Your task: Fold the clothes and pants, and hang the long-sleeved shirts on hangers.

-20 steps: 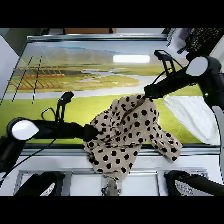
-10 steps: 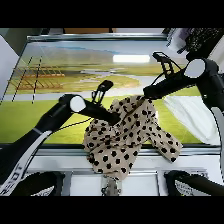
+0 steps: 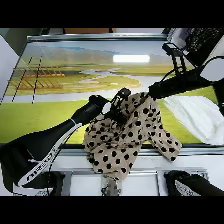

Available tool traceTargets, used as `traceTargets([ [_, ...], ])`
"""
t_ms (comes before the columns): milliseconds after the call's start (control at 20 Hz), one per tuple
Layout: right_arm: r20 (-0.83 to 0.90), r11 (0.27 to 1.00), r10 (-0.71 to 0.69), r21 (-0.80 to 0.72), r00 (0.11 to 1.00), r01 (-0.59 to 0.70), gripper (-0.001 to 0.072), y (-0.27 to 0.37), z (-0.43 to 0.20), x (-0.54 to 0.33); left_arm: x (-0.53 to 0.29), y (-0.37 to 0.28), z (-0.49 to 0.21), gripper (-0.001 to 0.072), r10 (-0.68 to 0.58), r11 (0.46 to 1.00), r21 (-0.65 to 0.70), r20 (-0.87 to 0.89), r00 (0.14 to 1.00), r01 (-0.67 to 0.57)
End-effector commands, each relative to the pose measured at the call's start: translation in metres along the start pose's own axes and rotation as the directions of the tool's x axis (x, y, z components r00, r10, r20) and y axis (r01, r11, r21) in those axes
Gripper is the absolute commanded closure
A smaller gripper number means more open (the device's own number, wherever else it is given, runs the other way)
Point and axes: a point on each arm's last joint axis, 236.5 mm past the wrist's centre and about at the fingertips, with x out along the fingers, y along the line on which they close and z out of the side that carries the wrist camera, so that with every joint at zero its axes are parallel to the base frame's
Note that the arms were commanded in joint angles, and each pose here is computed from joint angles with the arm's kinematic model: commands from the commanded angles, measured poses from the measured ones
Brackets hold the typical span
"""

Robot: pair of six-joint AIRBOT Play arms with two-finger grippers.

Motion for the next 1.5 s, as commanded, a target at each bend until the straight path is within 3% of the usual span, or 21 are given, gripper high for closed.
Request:
traceTargets([
  [0,0.024,1.0,0.0,-0.009,1.0,0.001,0.0704,0.004,0.001,-0.01,0.014,0.015,-0.005,0.01,0.069,0.997,-0.026,-0.03,0.997,-0.07],
  [200,0.025,1.0,-0.001,-0.011,1.0,0.001,0.0704,0.004,0.001,-0.01,0.021,0.02,-0.02,0.0109,0.072,0.996,-0.042,-0.066,0.995,-0.075],
  [300,0.013,1.0,-0.006,-0.014,1.0,0.006,0.0703,0.003,-0.002,-0.01,0.017,0.029,-0.029,0.0695,0.076,0.993,-0.084,-0.104,0.992,-0.085],
  [600,-0.089,0.996,-0.091,-0.026,0.992,0.089,0.0704,-0.036,-0.03,0.002,-0.074,0.055,-0.011,0.0698,0.089,0.981,-0.176,0.017,0.996,-0.085],
  [750,-0.101,0.992,-0.11,0.055,0.989,0.116,0.0703,-0.067,-0.045,0.039,-0.11,0.026,-0.009,0.0698,-0.012,0.975,-0.219,0.082,0.997,0.029],
  [850,-0.069,0.987,-0.126,0.091,0.99,0.132,0.0703,-0.082,-0.044,0.068,-0.113,-0.001,-0.017,0.0699,-0.082,0.972,-0.212,0.091,0.993,0.099],
  [1100,-0.023,0.974,-0.157,0.161,0.987,0.158,0.0684,-0.108,-0.029,0.107,-0.103,-0.011,-0.028,0.0698,-0.088,0.975,-0.196,0.088,0.992,0.104],
  [1150,-0.01,0.974,-0.16,0.16,0.987,0.159,0.0491,-0.108,-0.025,0.105,-0.104,-0.011,-0.026,0.0698,-0.087,0.975,-0.196,0.095,0.992,0.104],
  [1200,0.004,0.975,-0.161,0.156,0.987,0.159,0.0209,-0.107,-0.02,0.101,-0.104,-0.01,-0.024,0.0698,-0.086,0.975,-0.196,0.102,0.991,0.105],
  [1250,0.024,0.976,-0.163,0.151,0.986,0.158,0.0151,-0.104,-0.015,0.093,-0.104,-0.01,-0.023,0.0699,-0.085,0.975,-0.196,0.108,0.991,0.105],
  [1350,0.069,0.975,-0.165,0.163,0.984,0.152,0.0155,-0.093,-0.009,0.071,-0.104,-0.01,-0.022,0.0699,-0.084,0.975,-0.196,0.114,0.99,0.105],
  [1400,0.081,0.974,-0.16,0.175,0.984,0.144,0.0165,-0.086,-0.009,0.06,-0.104,-0.01,-0.021,0.0699,-0.084,0.975,-0.196,0.115,0.99,0.105],
  [1450,0.087,0.977,-0.151,0.168,0.985,0.135,0.0225,-0.075,-0.011,0.049,-0.104,-0.01,-0.021,0.0699,-0.083,0.975,-0.196,0.117,0.99,0.105],
])
